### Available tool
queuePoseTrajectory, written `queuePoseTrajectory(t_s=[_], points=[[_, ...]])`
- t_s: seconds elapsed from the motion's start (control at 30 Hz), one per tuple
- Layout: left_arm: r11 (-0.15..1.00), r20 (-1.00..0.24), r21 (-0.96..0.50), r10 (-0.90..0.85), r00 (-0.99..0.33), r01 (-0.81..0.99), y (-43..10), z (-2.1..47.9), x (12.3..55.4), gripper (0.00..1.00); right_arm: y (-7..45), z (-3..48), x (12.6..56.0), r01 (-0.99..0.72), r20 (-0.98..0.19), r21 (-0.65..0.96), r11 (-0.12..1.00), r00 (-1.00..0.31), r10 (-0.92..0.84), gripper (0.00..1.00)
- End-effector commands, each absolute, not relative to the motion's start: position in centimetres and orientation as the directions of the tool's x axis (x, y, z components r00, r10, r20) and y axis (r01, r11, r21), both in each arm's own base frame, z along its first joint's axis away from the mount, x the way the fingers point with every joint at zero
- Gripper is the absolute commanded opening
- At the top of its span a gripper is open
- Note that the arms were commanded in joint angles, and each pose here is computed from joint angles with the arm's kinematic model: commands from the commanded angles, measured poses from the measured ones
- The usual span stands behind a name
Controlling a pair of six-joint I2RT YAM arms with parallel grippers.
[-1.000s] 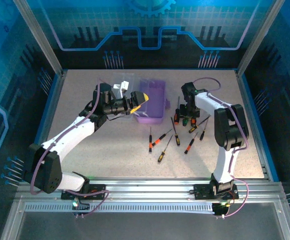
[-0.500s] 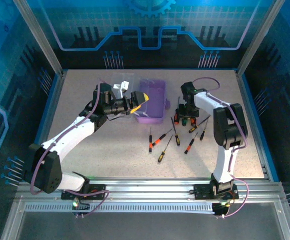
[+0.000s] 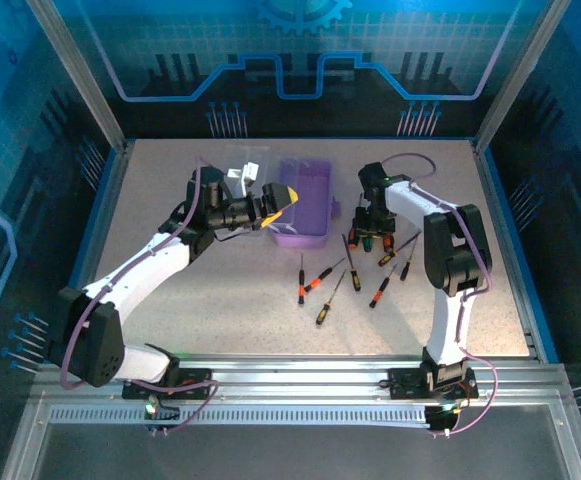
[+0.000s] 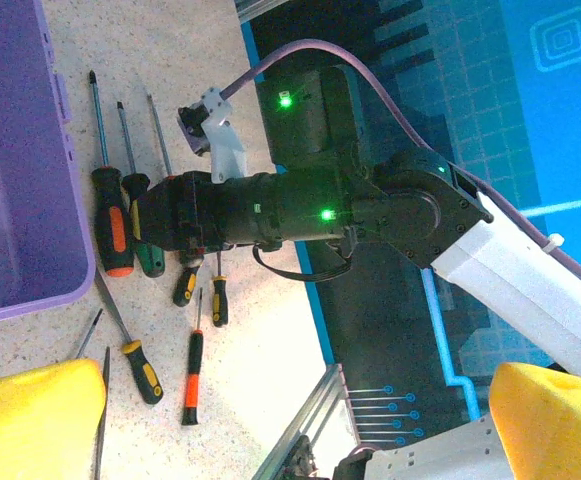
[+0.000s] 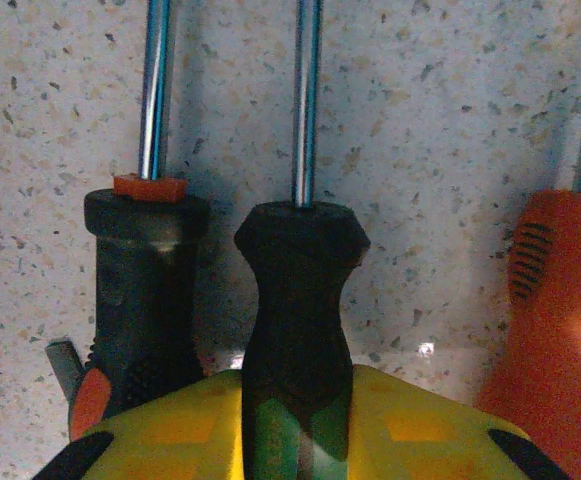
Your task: Pack the tool kit
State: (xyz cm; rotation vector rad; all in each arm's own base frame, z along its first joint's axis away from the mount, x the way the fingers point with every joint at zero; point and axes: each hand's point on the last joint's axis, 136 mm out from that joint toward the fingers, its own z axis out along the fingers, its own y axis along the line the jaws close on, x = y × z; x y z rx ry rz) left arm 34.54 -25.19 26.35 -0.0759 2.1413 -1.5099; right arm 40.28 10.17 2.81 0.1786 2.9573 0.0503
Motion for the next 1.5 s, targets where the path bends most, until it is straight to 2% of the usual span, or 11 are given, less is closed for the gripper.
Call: queuePoseTrajectory(t_s=[0.0, 0.6, 0.77, 0.9, 1.2, 1.47], points=[[0.379, -0.397, -0.884, -0.297, -0.868, 0.275, -25.6, 26.7, 34.1, 0.99, 10.3, 2.6, 40.1, 0.112, -0.187, 0.034, 0.993, -0.975, 0.116, 0.26], [0.485, -0.428, -0.845, -0.354, -0.832, 0.227, -22.7, 26.2, 35.4, 0.99, 10.9, 9.5, 40.6, 0.095, -0.337, 0.08, 0.992, -0.934, 0.116, 0.25], [0.521, -0.419, -0.837, -0.415, -0.807, 0.166, -20.5, 25.6, 36.6, 0.99, 13.9, 12.9, 40.9, 0.022, -0.395, 0.074, 0.997, -0.917, 0.049, 0.25], [0.554, -0.413, -0.824, -0.439, -0.797, 0.122, -19.1, 24.8, 37.3, 0.99, 18.3, 14.5, 41.7, -0.05, -0.424, 0.103, 0.993, -0.906, -0.001, 0.25], [0.57, -0.423, -0.817, -0.485, -0.765, 0.09, -17.4, 24.6, 37.9, 0.99, 26.1, 13.2, 45.9, -0.053, -0.365, 0.313, 0.948, -0.928, 0.068, 0.24], [0.564, -0.417, -0.823, -0.518, -0.747, 0.069, -16.0, 24.7, 38.5, 0.99, 27.5, 9.6, 47.7, 0.006, -0.309, 0.318, 0.948, -0.945, 0.11, 0.24]])
